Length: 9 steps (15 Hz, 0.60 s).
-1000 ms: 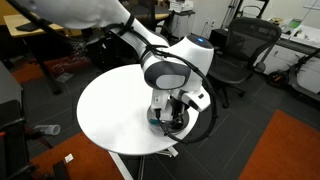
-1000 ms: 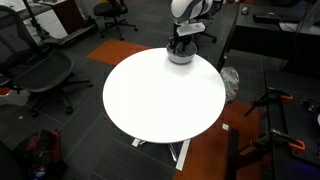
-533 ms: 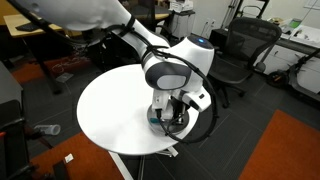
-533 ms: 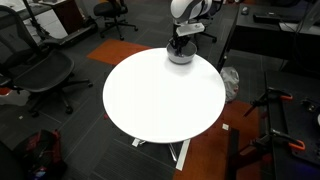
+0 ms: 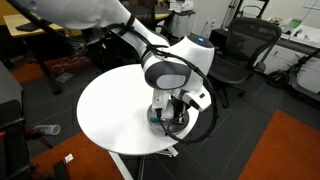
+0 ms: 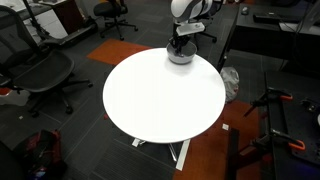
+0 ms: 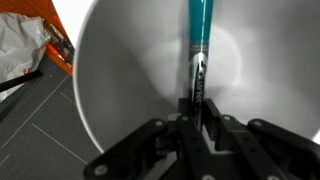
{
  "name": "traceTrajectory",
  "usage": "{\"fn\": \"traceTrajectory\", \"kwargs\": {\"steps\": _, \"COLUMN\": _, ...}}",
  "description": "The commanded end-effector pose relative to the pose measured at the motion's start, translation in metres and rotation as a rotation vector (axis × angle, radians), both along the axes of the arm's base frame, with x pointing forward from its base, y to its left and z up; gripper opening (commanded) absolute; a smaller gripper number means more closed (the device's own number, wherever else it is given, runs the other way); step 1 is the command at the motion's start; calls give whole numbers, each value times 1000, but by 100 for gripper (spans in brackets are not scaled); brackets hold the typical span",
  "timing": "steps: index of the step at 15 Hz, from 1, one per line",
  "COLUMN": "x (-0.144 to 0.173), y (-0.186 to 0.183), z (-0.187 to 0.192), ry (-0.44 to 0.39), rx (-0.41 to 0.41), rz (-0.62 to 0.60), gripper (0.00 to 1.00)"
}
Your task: Put the marker on the table
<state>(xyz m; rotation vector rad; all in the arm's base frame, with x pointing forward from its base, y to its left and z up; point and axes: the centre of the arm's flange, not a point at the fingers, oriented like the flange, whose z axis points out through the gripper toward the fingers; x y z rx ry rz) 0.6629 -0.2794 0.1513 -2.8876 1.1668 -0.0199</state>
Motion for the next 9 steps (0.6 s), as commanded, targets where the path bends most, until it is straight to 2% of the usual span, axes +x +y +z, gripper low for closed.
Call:
{"fn": "traceTrajectory", "kwargs": {"steps": 1, "x": -22, "y": 9, "z": 25, "ry": -50, "rx": 15, "rz": -21, "gripper": 5}}
{"fn": "traceTrajectory", "kwargs": {"steps": 9, "x": -46, "y": 11, "z": 69, "ry": -106, "rx": 0, "rz": -33, "gripper": 5}}
